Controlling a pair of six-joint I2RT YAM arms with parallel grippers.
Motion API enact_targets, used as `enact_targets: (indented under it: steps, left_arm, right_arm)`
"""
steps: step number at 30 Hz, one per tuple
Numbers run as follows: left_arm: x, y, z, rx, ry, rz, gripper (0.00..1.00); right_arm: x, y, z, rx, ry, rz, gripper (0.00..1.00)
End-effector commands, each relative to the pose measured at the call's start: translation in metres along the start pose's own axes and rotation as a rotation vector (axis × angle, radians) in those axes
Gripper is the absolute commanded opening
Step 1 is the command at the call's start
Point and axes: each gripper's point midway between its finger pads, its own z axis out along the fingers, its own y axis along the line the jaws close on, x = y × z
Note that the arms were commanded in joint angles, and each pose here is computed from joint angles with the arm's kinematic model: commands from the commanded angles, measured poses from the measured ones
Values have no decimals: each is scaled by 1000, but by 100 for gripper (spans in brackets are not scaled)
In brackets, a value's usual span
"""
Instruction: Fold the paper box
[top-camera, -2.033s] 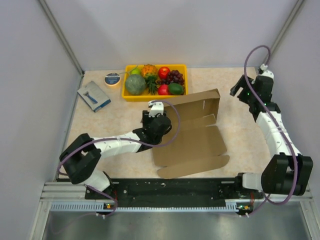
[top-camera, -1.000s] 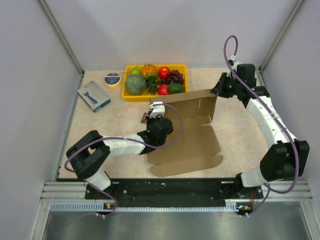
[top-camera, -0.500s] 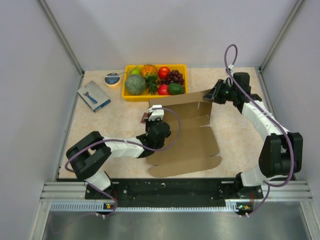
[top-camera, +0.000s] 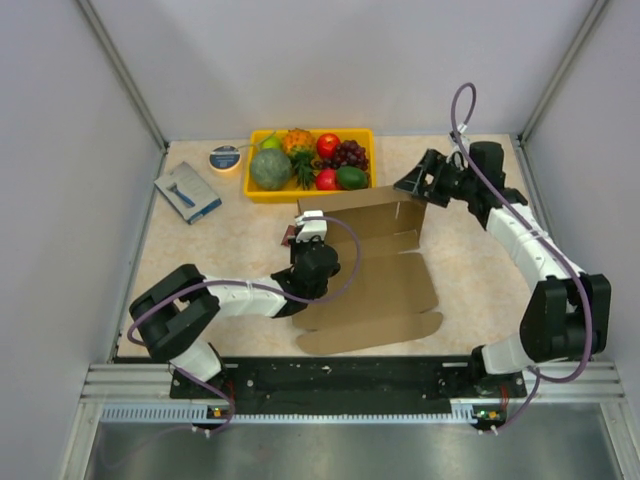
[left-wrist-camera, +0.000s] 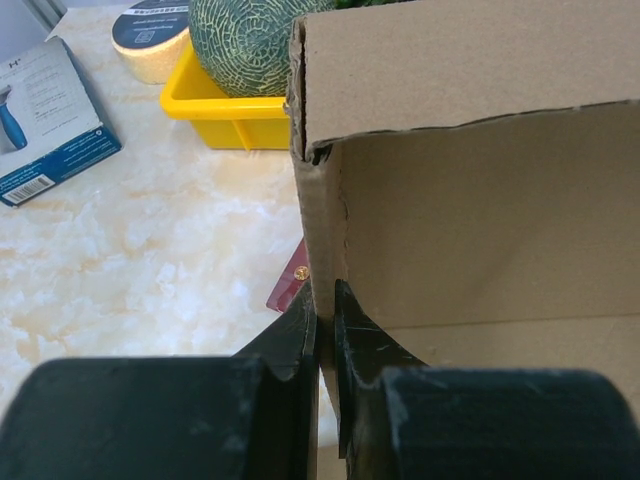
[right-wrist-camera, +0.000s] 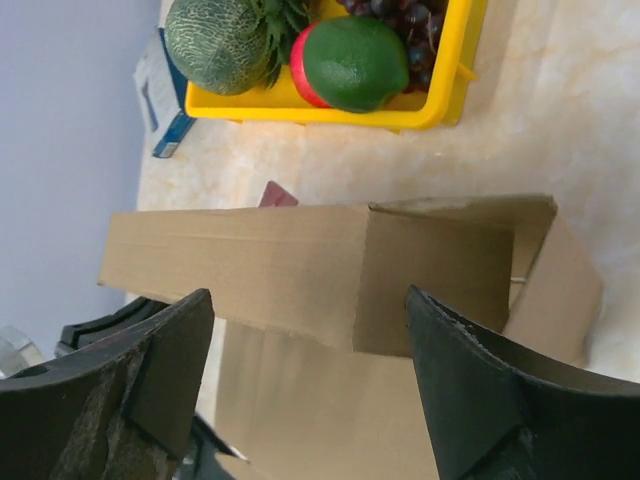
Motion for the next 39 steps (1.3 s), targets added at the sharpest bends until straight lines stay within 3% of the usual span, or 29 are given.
enact_targets:
  steps: [1,7,17,25,26,27,34,35,36,38,39]
  left_arm:
    - [-13,-1,-5,22,-26,-24,0]
    - [-14,-5,-6,28,-29,-18,0]
    - [-12,-8,-8,33,-31,-4,0]
    - [-8,-6,-9,32,-28,2,0]
    - [-8,-6,-9,33,-29,-2,0]
    - [-8,-6,-9,34,-28,-6,0]
    - [-1,-2,-10,18,-26,-19,0]
    - [-1,-2,-10,16,-27,-23,0]
    - [0,0,-10,12,-26,-20,0]
    - [1,0,-10,11,-24,-24,0]
    - [3,1,-10,9,-21,-31,0]
  right_arm:
    - [-16,-3,-5,109,5,-188,78]
    - [-10,2,7,64,65,-118,78]
    - [0,10,12,33,106,-28,67]
    - [-1,24,18,-105,76,236,26]
    - [-6,26,19,-136,50,237,5]
    - [-3,26,20,-142,56,258,0]
    - [5,23,27,-251,40,286,0]
    - [8,22,26,-244,59,273,25]
    - [11,11,25,-198,39,241,39]
    - [2,14,2,-177,0,174,60]
    - [2,10,-4,-160,-21,149,63]
